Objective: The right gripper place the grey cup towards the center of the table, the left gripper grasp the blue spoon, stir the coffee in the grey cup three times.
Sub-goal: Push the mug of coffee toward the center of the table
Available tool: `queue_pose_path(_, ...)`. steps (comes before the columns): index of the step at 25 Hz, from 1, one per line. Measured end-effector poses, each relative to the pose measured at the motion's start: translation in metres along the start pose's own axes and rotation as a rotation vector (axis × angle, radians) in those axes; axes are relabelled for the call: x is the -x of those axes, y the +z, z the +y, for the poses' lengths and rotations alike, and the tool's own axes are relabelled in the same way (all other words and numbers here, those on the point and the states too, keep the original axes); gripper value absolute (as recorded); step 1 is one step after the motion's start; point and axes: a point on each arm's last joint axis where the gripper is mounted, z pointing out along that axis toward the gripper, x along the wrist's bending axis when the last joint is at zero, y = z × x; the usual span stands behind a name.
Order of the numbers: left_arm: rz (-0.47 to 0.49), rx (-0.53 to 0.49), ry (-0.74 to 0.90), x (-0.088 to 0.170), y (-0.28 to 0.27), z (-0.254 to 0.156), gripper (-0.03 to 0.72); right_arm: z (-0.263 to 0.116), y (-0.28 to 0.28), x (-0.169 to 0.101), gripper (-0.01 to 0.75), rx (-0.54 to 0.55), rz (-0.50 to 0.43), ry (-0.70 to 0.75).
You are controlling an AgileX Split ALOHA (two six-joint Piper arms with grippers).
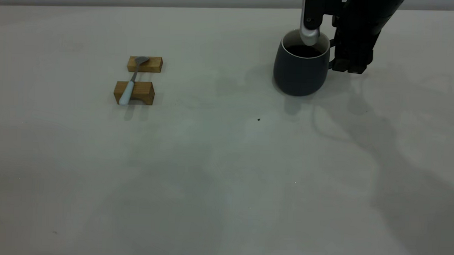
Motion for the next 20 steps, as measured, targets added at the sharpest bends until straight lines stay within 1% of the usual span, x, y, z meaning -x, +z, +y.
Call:
queue_pose_path(2,0.0,0.0,0.0,0.0,0.0,0.0,0.507,0.001,-0.004,0.003,0.591,0.007,-0.018,-0.003)
queue_pose_path(5,0.0,0.0,0.0,0.0,0.0,0.0,0.507,0.004,-0.006,0.009,0.591,0.036,-0.069,-0.015)
queue_pose_path(11,0.0,0.0,0.0,0.0,0.0,0.0,0.507,0.006,0.001,0.01,0.591,0.069,-0.123,-0.047)
queue_pose_path(20,0.0,0.0,0.0,0.0,0.0,0.0,0.507,0.005,0.019,0.0,0.591,0.088,-0.13,-0.056)
